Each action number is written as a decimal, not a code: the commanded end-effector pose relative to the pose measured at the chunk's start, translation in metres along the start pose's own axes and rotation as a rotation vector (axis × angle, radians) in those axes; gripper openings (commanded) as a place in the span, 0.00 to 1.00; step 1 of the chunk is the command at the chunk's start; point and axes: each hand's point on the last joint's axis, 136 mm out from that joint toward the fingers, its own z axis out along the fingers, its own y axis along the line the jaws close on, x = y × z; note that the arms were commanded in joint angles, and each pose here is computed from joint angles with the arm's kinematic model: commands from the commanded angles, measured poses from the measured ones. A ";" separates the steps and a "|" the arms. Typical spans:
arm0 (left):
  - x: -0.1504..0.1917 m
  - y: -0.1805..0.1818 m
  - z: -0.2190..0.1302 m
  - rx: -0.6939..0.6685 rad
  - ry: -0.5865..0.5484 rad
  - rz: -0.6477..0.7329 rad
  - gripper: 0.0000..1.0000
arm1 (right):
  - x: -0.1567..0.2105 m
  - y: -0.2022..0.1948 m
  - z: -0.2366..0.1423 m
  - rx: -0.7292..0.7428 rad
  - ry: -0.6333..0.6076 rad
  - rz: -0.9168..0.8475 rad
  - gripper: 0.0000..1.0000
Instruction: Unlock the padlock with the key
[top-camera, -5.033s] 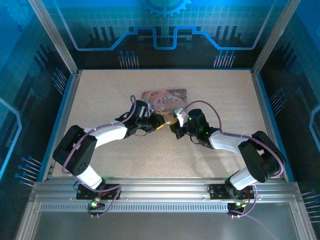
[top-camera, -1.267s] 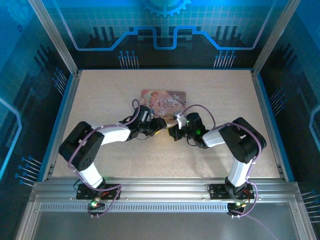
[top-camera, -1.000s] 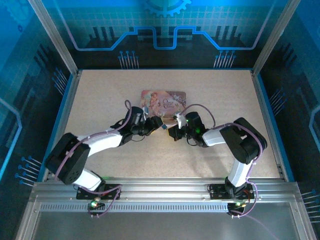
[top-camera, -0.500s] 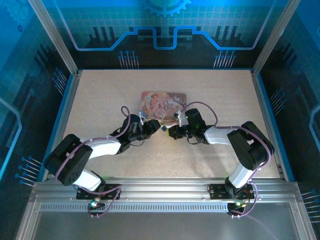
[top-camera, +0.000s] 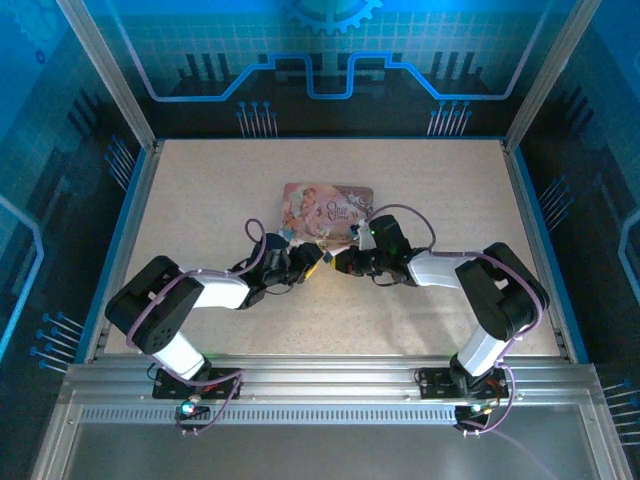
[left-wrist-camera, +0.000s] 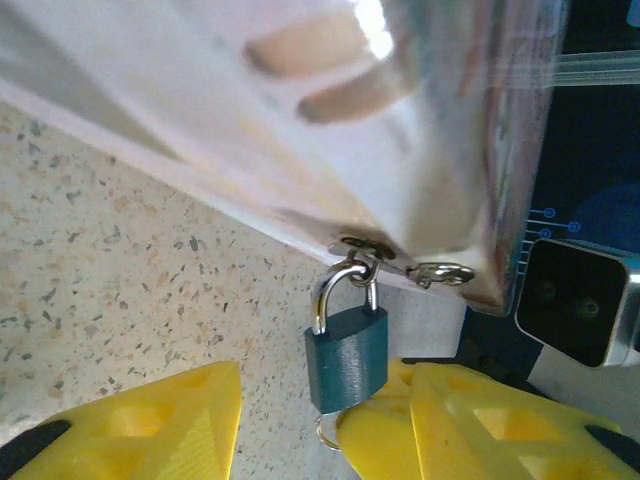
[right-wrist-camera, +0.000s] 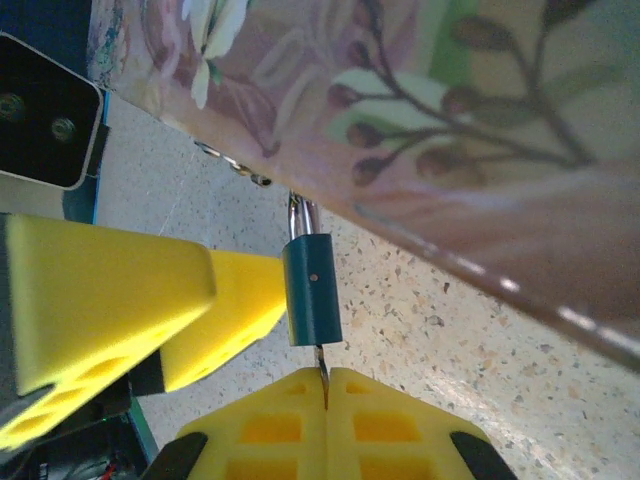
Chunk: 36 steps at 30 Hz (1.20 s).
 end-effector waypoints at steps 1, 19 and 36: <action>0.006 -0.008 0.007 0.047 0.027 -0.045 0.49 | -0.005 0.022 -0.004 -0.059 0.006 0.025 0.00; 0.008 -0.018 0.025 0.118 0.031 -0.106 0.32 | -0.006 0.025 -0.002 -0.076 0.006 0.076 0.00; 0.005 -0.027 0.021 0.112 -0.006 -0.072 0.00 | -0.009 0.026 -0.030 -0.030 -0.052 0.037 0.28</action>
